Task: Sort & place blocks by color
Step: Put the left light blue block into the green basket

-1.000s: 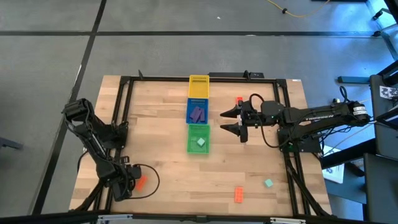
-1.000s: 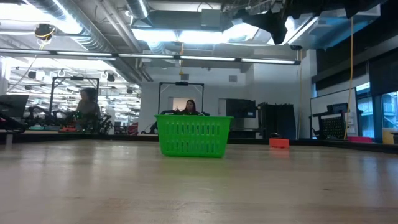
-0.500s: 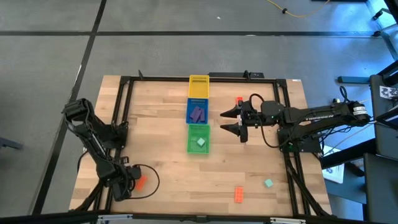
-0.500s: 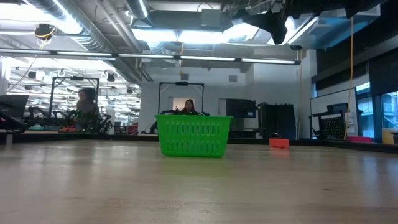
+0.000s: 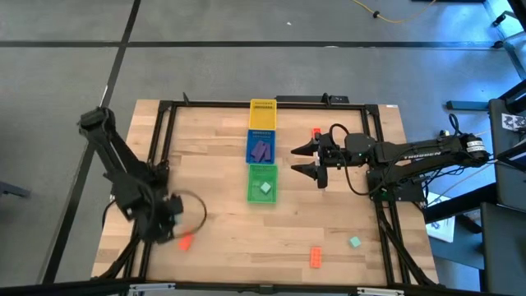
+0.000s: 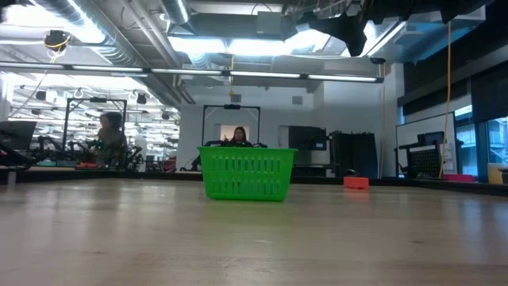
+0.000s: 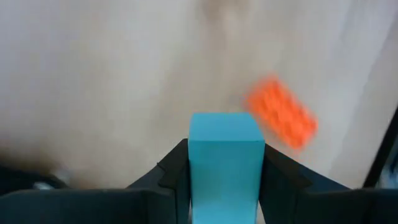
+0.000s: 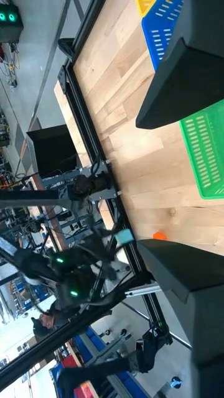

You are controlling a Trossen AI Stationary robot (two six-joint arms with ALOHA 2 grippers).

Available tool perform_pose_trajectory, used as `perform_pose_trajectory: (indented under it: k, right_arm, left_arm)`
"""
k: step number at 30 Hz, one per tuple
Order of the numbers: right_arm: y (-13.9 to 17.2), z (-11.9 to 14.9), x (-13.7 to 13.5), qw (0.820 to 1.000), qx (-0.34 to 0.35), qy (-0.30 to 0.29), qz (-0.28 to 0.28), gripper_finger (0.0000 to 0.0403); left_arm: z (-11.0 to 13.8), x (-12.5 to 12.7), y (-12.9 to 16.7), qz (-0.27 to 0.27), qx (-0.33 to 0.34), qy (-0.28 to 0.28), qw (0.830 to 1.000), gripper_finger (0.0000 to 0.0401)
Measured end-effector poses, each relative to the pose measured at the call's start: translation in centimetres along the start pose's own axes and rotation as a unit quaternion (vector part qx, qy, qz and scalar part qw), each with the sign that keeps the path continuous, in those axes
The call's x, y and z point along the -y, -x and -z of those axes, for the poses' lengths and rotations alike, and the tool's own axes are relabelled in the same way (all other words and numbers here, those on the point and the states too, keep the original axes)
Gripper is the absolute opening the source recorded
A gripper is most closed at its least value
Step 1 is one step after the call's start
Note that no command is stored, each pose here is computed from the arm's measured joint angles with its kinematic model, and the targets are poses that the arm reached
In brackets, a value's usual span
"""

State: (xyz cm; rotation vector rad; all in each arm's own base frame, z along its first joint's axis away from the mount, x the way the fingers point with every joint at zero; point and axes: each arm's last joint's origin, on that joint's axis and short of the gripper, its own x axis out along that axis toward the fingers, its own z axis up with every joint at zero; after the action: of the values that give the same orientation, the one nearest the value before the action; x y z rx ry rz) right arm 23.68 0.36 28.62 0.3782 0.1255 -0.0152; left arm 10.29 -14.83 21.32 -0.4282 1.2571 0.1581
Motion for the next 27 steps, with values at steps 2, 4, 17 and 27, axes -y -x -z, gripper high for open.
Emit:
perform_pose_trajectory:
  k: [2,4,17,27]
  right_arm:
    - [0.0,0.0,0.0,1.000,0.000,0.000,0.000,0.0308]
    - [0.0,0.0,0.0,1.000,0.000,0.000,0.000,0.0308]
    - [0.0,-0.1,0.2,0.999,0.013,0.011,0.028,0.0308]
    - [0.0,-0.2,0.1,0.999,0.018,0.008,0.026,0.0308]
  left_arm:
    - [-1.2,-1.4,1.5,0.006,0.061,0.026,0.998,0.0126]
    - [-2.6,-2.7,2.7,0.012,0.137,0.049,0.989,0.0126]
    - [-14.8,-5.9,9.2,0.050,0.556,0.014,0.830,0.0125]
    - [-22.0,-8.4,6.8,0.110,0.600,-0.057,0.790,0.0125]
